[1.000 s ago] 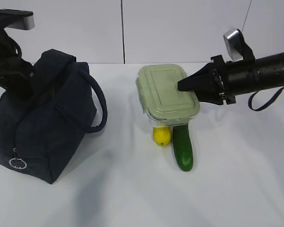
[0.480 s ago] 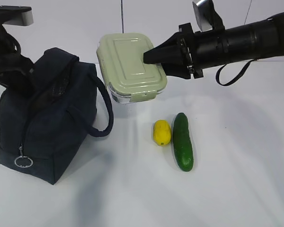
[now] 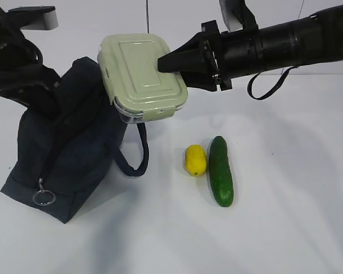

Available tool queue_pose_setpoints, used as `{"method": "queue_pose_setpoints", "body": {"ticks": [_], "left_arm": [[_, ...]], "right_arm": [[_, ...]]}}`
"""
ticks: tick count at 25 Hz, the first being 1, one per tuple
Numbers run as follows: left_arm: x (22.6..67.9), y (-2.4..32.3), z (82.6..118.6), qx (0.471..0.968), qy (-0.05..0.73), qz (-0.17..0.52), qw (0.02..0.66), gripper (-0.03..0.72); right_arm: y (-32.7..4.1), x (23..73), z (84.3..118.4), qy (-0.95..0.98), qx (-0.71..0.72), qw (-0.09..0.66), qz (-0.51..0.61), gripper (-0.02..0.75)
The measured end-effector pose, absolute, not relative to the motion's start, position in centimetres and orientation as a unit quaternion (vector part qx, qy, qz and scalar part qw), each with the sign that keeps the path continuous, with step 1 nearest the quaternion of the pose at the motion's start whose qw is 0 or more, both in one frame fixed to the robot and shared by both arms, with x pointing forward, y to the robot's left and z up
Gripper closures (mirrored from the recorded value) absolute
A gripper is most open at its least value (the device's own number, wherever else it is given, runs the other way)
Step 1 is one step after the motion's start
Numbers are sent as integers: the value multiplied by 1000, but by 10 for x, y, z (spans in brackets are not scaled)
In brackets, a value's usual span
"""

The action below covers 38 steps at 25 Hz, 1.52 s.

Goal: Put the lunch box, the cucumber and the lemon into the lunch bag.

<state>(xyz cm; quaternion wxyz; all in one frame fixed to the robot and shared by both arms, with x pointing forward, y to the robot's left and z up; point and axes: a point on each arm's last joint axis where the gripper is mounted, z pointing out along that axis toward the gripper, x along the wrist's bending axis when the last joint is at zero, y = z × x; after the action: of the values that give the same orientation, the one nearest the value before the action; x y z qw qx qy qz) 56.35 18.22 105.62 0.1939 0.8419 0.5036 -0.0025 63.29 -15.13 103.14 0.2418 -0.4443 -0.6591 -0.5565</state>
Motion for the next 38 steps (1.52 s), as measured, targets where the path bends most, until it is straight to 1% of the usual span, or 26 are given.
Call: {"method": "queue_pose_setpoints", "body": {"ticks": [4,8,17,25,30,38], "left_arm": [[562,178,1059,841,502,-7,203,678],[560,175,1061,840,500,-9,210,678],[560,173,1062,834,505,-15,224,679],[560,169,1064,825,510,-26,241,680],[559,167,1065,824,508,-34,248,680],[558,165,1065,822,507,-46,255,680]], "right_arm": [[-147,635,1025,-657,-444,252,-554,377],[-140,639,1004,-654,-456,271,-539,377],[-124,640,968,-661,-466,300,-507,377],[-120,641,953,-659,-473,311,-496,377],[-107,639,941,-650,-473,324,-498,379],[-84,641,944,-644,-450,328,-525,379]]}}
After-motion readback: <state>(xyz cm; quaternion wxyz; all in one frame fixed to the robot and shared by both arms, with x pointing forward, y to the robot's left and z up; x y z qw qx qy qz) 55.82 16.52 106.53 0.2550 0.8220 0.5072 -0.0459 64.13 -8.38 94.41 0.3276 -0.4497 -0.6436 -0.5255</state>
